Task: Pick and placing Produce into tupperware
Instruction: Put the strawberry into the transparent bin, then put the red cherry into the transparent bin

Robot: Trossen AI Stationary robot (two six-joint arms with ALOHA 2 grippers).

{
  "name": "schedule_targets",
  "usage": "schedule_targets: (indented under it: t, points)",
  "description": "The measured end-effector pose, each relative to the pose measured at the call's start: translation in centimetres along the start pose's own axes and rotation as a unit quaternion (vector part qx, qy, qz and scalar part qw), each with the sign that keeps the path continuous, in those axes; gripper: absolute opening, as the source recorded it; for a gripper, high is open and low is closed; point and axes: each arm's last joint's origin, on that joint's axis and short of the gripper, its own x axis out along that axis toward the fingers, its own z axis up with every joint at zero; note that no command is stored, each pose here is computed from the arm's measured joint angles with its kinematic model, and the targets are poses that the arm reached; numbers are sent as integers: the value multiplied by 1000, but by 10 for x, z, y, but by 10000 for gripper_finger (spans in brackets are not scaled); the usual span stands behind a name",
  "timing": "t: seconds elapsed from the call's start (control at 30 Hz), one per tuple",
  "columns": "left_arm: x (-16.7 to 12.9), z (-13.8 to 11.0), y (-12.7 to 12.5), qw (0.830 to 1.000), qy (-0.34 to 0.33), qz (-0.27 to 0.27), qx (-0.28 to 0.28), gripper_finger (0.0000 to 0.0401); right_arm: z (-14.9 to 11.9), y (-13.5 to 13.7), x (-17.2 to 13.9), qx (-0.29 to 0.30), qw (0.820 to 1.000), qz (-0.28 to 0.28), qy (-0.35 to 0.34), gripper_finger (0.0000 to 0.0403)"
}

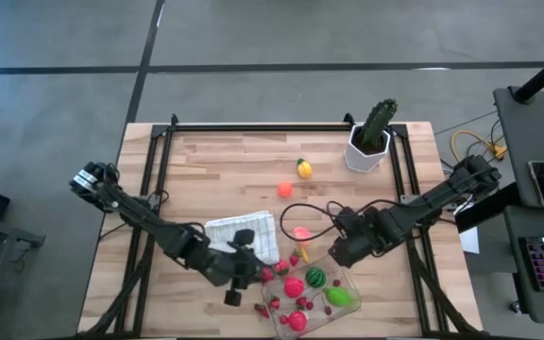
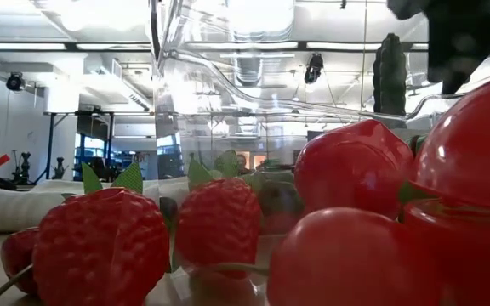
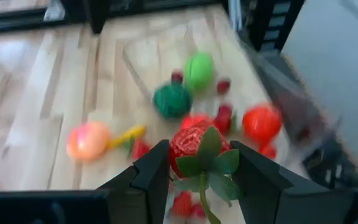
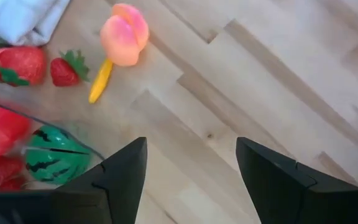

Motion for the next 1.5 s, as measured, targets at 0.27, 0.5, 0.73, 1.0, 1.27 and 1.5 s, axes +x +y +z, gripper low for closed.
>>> schedule_targets:
  t: [0.27,0.5,0.73,1.0,1.27,1.5]
  points:
    - [35,28,-11,997,0,-68,-40,132,-18,-14,-25,27,998,1,-55,236]
    - [70,25,-14,973,18,-184,-135,132,-33,-17,-39,43,996,32,-70,239]
    - [88,29,-15,959,-34,-221,-172,153,-49,-14,-43,49,996,44,-65,241]
    - [91,24,-12,947,-5,-221,-234,216,-60,-10,-40,63,995,41,-62,250]
    - [83,31,-10,950,-21,-220,-220,230,-61,-9,-39,61,994,41,-75,246]
    - [67,28,-1,957,31,-170,-233,230,-59,-8,-39,65,992,45,-96,238]
